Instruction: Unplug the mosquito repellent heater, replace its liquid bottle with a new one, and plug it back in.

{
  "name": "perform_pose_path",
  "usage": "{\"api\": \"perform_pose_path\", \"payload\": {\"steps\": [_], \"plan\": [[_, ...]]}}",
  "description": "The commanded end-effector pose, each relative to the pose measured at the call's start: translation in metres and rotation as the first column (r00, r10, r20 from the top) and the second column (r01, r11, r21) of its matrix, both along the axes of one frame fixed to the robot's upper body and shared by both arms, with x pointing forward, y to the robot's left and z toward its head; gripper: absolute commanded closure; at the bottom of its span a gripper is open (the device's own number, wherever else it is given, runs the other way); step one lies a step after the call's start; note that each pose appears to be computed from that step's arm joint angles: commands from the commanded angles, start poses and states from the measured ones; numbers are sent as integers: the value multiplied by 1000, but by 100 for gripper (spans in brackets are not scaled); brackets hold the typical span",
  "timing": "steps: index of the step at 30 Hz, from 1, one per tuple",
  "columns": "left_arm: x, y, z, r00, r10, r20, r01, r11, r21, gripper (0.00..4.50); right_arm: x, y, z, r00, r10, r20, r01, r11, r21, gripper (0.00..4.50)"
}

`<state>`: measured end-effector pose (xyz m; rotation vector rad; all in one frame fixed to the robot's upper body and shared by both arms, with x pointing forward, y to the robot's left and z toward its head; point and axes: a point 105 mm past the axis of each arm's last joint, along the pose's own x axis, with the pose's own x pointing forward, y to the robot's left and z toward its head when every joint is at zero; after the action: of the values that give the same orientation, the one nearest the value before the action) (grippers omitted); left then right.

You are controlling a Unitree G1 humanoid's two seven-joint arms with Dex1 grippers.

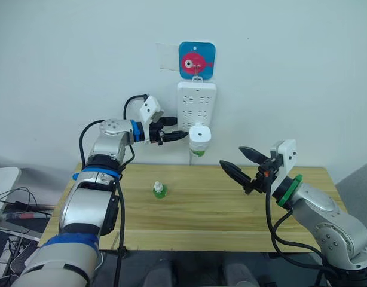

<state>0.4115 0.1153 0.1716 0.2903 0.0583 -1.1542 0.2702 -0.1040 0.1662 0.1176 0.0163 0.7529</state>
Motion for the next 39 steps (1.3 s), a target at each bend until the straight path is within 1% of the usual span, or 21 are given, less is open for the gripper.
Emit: {"api": "perform_pose_path", "payload": {"steps": [1, 6, 9, 11, 13, 17, 25, 30, 39], "plan": [[-5, -16, 17, 994, -102, 37, 103, 995, -12, 154, -6, 0, 11, 999, 4, 46, -4, 1000, 0, 0], [-9, -23, 26, 988, -151, 24, 152, 986, -61, 154, -5, 0, 10, 999, -6, 44, 6, 1000, -11, 0], [-8, -22, 32, 989, -145, 26, 146, 986, -85, 210, -4, 0, 5, 999, -15, 35, 17, 999, -33, 0], [-7, -21, 34, 990, -139, 23, 141, 985, -100, 276, -2, 1, 2, 999, -24, 33, 26, 998, -49, 0], [-7, -21, 36, 991, -136, 18, 137, 983, -122, 320, 1, 4, 2, 999, -34, 36, 36, 998, -51, 0], [-8, -23, 37, 990, -142, 17, 143, 981, -132, 319, 8, 12, 1, 996, -72, 49, 76, 993, -88, 0], [-9, -25, 34, 991, -134, 8, 134, 981, -138, 319, 21, 52, 16, 992, -96, 76, 102, 992, -69, 0], [-8, -28, 32, 992, -123, 21, 125, 983, -133, 319, 39, 56, 23, 973, -200, 118, 211, 974, -83, 0], [-7, -30, 32, 993, -113, 27, 116, 983, -140, 319, 55, 62, 34, 949, -253, 186, 272, 959, -83, 0]]}}
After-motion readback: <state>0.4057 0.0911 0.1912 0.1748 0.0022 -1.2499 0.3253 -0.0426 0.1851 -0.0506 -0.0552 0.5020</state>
